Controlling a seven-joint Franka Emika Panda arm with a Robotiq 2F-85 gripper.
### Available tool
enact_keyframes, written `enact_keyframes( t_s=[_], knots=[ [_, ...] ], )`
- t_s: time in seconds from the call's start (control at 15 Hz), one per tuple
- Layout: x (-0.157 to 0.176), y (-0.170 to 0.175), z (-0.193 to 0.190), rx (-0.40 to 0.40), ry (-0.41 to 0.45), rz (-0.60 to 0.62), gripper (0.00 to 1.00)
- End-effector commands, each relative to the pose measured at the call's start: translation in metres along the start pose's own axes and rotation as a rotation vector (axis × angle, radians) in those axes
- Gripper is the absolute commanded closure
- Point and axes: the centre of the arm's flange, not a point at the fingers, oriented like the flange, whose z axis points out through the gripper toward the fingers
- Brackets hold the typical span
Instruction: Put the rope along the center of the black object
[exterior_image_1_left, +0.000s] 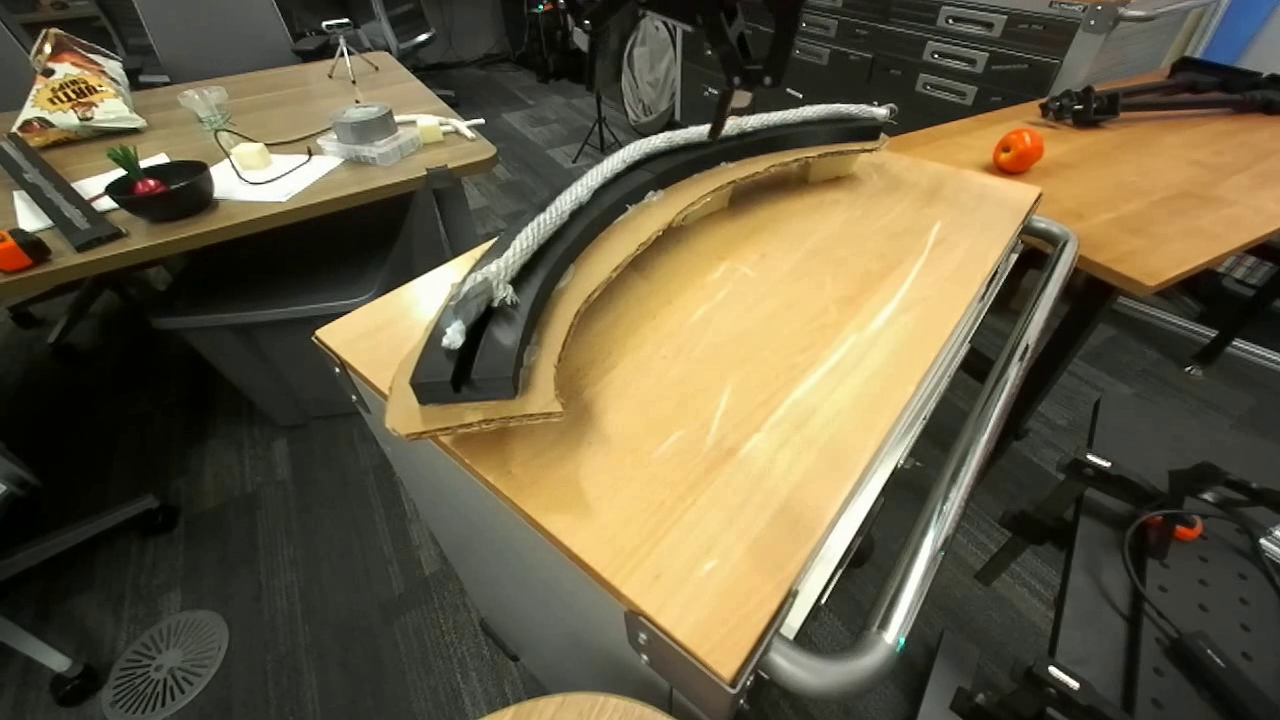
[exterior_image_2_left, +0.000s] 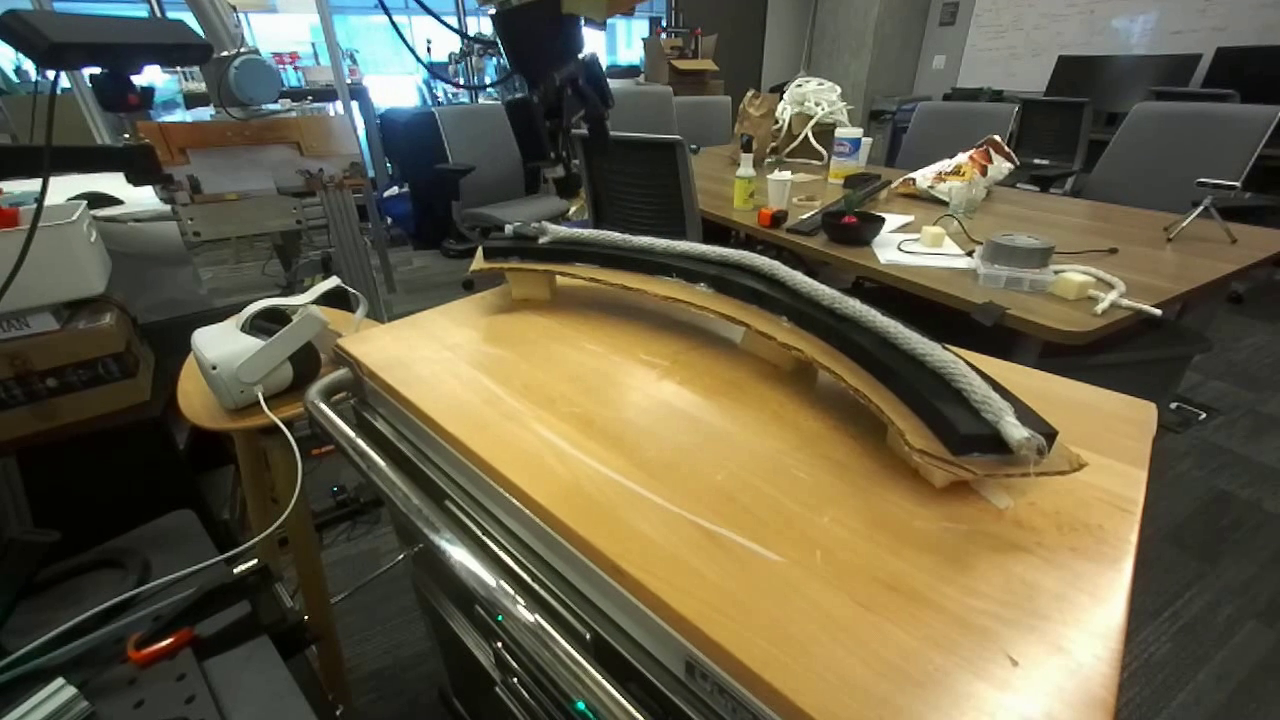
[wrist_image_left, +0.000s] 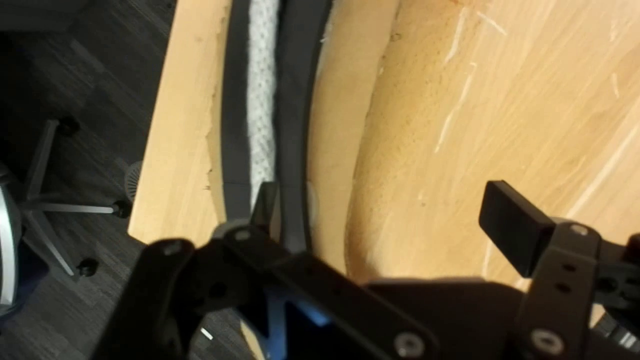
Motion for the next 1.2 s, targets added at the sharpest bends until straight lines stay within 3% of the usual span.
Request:
enact_keyframes(
  t_s=[0.0, 0.2, 0.27, 0.8, 0.87, 0.93, 1.07, 1.13],
  knots=[
    [0.011, 0.061, 0.007, -0.03, -0.017, 0.043, 0.02],
    [0.028, 0.086, 0.025, -0.009, 0.018, 0.079, 0.16],
    [0.034, 0.091, 0.032, -0.001, 0.025, 0.084, 0.31],
    [0.064, 0.102, 0.079, 0.082, 0.089, 0.062, 0.91],
    [0.066, 0.1, 0.081, 0.095, 0.094, 0.057, 0.83],
    [0.067, 0.099, 0.082, 0.107, 0.101, 0.053, 0.57],
    [0.068, 0.097, 0.081, 0.122, 0.107, 0.042, 0.57],
    [0.068, 0.096, 0.078, 0.126, 0.112, 0.036, 0.5]
  ],
)
